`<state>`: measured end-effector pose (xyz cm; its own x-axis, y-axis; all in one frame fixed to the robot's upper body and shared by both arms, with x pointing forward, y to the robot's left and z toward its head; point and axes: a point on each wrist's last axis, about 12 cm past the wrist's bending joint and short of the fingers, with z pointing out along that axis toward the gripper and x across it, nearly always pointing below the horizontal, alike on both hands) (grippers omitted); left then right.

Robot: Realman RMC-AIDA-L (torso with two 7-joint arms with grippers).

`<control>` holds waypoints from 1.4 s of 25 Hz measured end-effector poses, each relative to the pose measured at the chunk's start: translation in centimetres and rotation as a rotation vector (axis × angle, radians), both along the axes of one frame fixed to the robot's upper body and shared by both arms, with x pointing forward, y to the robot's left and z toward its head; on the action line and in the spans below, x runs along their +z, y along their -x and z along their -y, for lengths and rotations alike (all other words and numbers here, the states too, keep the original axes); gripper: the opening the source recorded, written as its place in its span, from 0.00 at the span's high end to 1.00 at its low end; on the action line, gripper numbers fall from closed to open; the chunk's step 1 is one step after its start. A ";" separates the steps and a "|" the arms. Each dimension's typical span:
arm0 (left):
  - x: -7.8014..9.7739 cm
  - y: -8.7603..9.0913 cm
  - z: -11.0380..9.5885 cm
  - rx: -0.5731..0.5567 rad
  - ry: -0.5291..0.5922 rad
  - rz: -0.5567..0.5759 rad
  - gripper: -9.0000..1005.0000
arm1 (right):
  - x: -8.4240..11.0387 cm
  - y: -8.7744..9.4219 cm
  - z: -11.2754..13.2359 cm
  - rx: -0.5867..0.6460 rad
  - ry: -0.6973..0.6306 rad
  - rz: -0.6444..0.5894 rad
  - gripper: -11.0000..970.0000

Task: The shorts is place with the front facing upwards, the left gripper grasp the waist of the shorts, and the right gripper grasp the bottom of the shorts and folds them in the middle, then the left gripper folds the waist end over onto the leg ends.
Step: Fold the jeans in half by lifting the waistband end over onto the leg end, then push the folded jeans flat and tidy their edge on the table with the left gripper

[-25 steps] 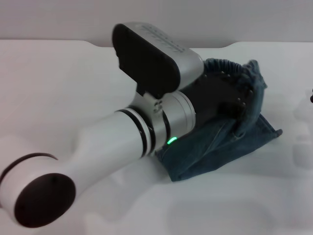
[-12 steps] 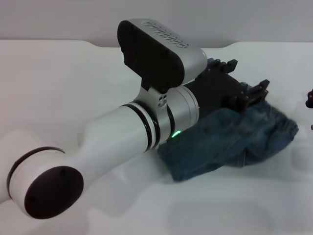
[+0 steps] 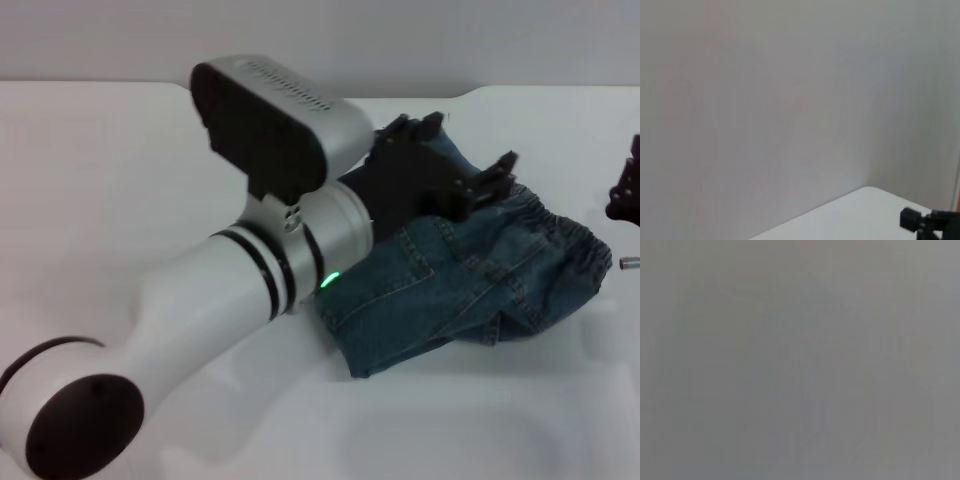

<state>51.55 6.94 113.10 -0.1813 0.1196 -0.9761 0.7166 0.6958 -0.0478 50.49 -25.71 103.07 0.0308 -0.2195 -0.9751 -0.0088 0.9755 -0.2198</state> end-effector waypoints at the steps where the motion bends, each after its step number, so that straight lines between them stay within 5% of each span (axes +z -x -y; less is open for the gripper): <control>1: -0.2 0.0 -0.3 0.012 0.003 0.000 0.15 | 0.2 0.0 -0.3 0.009 -0.005 0.007 0.99; 9: -2.5 1.2 -1.8 0.071 0.010 -0.035 0.16 | 0.9 0.3 -1.7 0.076 0.006 0.038 0.99; 15: -4.9 3.0 -1.4 0.040 -0.028 -0.065 0.16 | 0.8 1.1 0.5 -0.017 -0.003 0.043 0.99; 25: -8.3 3.2 -4.3 0.170 0.087 0.022 0.17 | 0.6 7.5 5.5 -0.265 -0.088 0.109 0.99; 27: -8.8 2.9 -4.7 0.178 0.132 -0.004 0.36 | 0.3 8.7 6.1 -0.287 -0.117 0.115 0.99; 35: -9.8 3.9 -4.2 0.107 0.192 -0.056 0.67 | -0.4 9.7 6.4 -0.302 -0.130 0.106 0.99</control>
<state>47.65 11.14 103.29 -0.2374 -0.0898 -0.9673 0.6318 0.7421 -0.2239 40.75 -32.07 102.71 0.0862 -0.1080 -0.9904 0.3007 0.9506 -0.0775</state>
